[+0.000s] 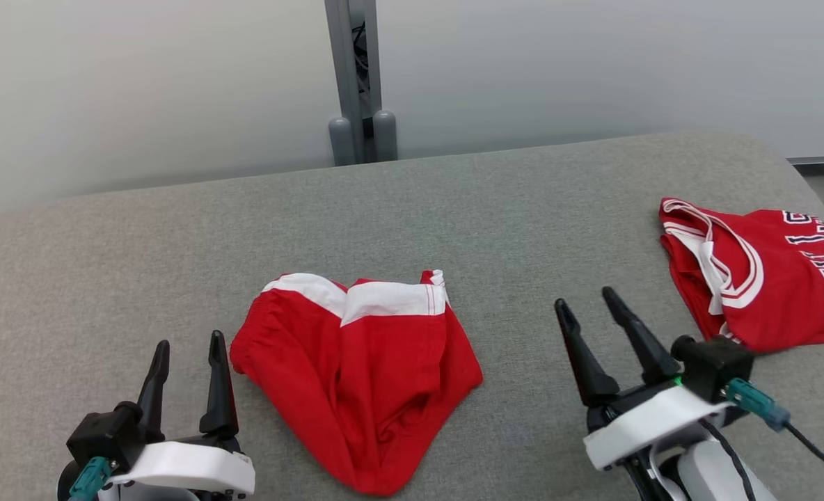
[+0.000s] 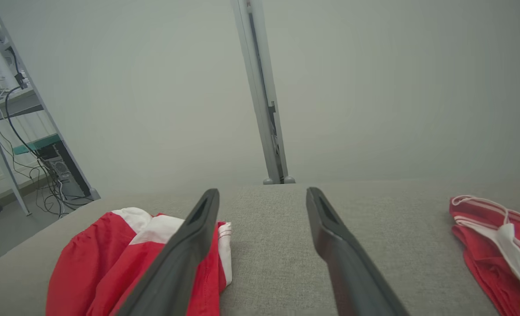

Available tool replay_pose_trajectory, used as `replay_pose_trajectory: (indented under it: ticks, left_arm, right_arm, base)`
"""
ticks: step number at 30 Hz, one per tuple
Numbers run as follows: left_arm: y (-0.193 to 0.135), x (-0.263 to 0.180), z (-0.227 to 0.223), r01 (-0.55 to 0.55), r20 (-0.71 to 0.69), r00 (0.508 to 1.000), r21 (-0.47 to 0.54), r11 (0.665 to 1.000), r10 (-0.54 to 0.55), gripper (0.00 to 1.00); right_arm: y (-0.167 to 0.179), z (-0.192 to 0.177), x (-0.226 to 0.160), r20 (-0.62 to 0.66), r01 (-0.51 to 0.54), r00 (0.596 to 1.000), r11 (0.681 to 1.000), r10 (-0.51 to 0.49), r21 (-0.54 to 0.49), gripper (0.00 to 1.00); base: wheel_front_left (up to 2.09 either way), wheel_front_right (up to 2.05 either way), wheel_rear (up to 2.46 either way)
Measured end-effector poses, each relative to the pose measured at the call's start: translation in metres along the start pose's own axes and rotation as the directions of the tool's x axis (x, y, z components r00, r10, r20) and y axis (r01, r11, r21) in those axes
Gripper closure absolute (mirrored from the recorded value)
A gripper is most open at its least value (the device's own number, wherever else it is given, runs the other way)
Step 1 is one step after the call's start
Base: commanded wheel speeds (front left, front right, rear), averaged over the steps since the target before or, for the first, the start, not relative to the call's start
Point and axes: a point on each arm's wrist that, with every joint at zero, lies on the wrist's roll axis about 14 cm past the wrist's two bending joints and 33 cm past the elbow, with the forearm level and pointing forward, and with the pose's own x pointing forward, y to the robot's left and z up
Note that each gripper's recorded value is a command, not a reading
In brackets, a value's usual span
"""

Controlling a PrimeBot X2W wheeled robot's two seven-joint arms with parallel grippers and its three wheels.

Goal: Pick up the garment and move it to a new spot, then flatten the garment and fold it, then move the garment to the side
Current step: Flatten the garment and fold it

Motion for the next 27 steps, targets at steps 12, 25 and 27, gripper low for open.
replay_pose_trajectory:
  ticks: [12,25,27]
  left_arm:
    - [0.014,-0.002,-0.008,-0.028,-0.026,0.999,0.014,1.000,0.029,0.00]
    - [0.044,-0.015,-0.014,-0.118,-0.049,0.992,0.026,0.993,0.119,0.00]
    - [0.047,-0.017,-0.014,-0.128,-0.049,0.990,0.028,0.991,0.129,0.00]
  right_arm:
    - [0.042,-0.041,0.048,-0.248,-0.087,0.954,0.948,0.168,0.307,0.00]
    - [0.069,-0.090,0.068,-0.412,-0.068,0.867,0.886,0.280,0.458,0.00]
    - [0.074,-0.094,0.068,-0.424,-0.067,0.856,0.879,0.294,0.473,0.00]
  base:
    - [0.00,0.00,0.00]
    - [0.00,0.00,0.00]
    - [0.00,0.00,0.00]
